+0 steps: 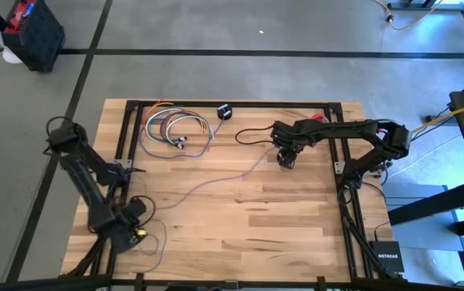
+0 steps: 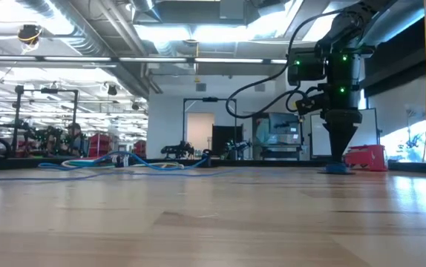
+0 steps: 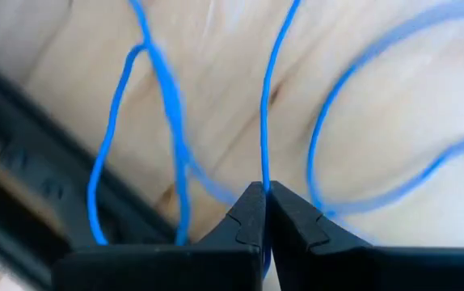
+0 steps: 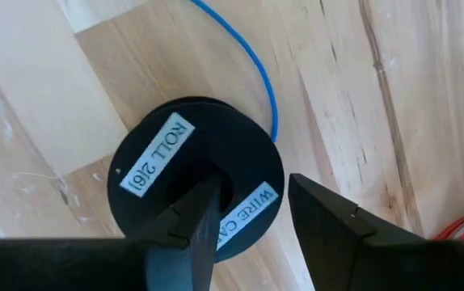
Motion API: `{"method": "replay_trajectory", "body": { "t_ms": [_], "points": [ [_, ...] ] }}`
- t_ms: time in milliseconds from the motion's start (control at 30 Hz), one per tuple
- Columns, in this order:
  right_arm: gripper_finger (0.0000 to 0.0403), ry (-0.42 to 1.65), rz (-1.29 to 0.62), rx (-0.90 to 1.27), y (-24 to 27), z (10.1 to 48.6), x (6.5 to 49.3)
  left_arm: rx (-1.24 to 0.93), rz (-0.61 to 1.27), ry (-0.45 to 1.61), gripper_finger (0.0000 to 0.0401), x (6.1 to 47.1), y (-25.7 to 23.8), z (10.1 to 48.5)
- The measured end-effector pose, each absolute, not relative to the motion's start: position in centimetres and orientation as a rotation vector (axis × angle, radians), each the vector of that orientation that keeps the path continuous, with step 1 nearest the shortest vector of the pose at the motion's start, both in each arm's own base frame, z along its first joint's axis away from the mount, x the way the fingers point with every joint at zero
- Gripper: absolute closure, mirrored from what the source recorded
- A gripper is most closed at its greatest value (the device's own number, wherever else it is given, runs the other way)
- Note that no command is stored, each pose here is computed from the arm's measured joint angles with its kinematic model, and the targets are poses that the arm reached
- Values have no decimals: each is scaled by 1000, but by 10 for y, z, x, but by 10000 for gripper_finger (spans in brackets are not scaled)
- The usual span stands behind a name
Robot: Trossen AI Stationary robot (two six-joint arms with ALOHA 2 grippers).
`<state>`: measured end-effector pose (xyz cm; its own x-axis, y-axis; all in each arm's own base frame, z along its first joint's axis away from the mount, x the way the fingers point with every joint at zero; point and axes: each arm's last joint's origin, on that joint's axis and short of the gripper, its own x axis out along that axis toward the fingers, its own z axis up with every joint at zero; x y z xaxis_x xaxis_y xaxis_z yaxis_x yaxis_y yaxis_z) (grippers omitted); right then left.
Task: Coil cords
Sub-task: Uncoil the blue wire from the black spool
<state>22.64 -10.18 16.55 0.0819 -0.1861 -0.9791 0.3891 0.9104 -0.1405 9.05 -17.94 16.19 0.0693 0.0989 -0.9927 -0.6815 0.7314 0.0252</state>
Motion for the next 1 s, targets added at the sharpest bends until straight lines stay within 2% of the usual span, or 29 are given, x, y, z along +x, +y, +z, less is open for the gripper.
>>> {"method": "replay_trajectory", "body": {
  "t_ms": [200, 433, 567, 667, 900, 1000],
  "points": [
    [251, 1427, -432, 172, -102, 166, 227, -515, 543, 1389, 382, 117, -172, 162],
    [251, 1427, -432, 172, -102, 166, 226, -474, 462, 1423, 273, 143, -151, 166],
    [251, 1424, -433, 172, -102, 166, 227, -493, 389, 1397, 225, 165, -135, 184],
    [251, 1411, -435, 170, -102, 166, 228, -470, 359, 1270, 211, 184, -121, 199],
    [251, 1386, -438, 167, -103, 166, 230, -310, 227, 854, 207, 244, -87, 218],
    [251, 1387, -437, 166, -103, 166, 230, -205, 272, 635, 207, 272, -71, 225]
  ]
}}
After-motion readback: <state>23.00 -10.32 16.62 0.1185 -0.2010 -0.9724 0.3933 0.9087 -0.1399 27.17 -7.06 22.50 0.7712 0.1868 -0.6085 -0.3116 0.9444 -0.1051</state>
